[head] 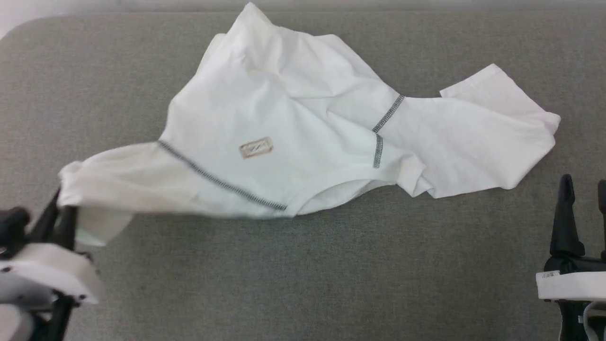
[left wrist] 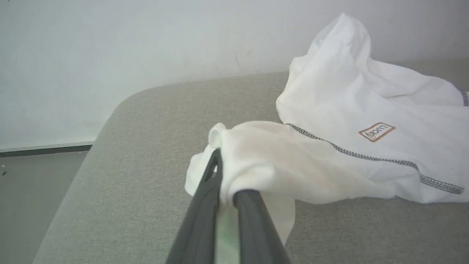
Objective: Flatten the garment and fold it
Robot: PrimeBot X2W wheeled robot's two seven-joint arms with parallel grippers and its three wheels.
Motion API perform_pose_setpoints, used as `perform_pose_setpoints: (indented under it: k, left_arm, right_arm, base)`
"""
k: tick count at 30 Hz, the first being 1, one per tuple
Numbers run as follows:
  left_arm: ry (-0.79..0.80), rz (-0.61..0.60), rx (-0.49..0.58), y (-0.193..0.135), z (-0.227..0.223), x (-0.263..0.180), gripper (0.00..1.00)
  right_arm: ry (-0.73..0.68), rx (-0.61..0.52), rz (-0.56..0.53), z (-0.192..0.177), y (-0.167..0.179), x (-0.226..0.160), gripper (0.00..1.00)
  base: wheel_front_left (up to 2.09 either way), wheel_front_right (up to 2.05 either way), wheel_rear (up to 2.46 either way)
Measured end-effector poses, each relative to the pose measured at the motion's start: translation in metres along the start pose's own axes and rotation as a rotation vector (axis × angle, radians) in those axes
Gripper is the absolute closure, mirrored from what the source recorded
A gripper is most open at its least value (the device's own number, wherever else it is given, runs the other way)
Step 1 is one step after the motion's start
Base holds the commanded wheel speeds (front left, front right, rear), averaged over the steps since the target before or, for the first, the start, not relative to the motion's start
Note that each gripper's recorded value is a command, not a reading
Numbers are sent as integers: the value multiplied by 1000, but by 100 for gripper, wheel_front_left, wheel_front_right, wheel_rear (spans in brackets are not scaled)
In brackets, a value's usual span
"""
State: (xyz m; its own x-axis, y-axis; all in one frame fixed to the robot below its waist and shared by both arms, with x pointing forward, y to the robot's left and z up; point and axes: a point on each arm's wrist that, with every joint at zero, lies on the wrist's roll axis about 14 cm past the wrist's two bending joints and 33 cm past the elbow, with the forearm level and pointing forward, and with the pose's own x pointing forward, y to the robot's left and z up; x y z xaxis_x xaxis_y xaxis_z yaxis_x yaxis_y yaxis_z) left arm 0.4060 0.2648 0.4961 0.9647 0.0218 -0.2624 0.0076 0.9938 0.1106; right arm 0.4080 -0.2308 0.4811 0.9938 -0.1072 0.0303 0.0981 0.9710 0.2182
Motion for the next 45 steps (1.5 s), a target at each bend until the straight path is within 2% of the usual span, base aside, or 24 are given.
perform_pose_setpoints:
  k: [5,9,10,11,12,17,19,22,25,28,30,34,39,45]
  left_arm:
    - [66,166,-8,53,-22,-32,100]
    - [167,200,-27,67,-59,-51,100]
    - [179,203,-40,68,-65,-54,63]
    - [183,206,-54,67,-70,-55,5]
    - [187,207,-69,65,-75,-56,0]
    - [56,186,-216,43,-54,-40,0]
    - [-53,156,-292,35,-25,-32,0]
    - [-285,118,-350,31,39,-29,0]
    - [-442,119,-321,28,76,-40,0]
    - [-531,150,-250,23,91,-51,0]
    - [-551,199,-292,21,88,-57,0]
    - [-472,270,-264,19,54,-65,0]
    - [-470,254,-272,4,46,-70,0]
    - [-473,250,-267,0,42,-76,0]
  right_arm:
    - [1,7,12,-1,5,2,0]
    - [7,9,17,-3,6,2,0]
    - [8,10,19,-3,7,2,0]
    - [10,11,20,-4,8,2,0]
    - [12,11,23,-4,8,2,0]
    - [20,13,31,-4,12,3,0]
    - [16,14,35,-2,13,3,0]
    - [14,15,39,-1,14,4,0]
    - [9,16,43,2,16,3,0]
    - [8,17,46,2,16,1,0]
    - [8,18,47,3,17,-1,0]
    - [11,18,44,3,15,-6,0]
    - [13,17,47,4,16,-8,0]
    - [33,2,85,2,28,-6,0]
  base:
    - [0,0,0]
    - [0,0,0]
    - [0,0,0]
    - [0,0,0]
    - [0,0,0]
    - [0,0,0]
    - [0,0,0]
    - [0,0,0]
    - [0,0,0]
    - [0,0,0]
    - [0,0,0]
    - [0,0,0]
    - [0,0,0]
    - [0,0,0]
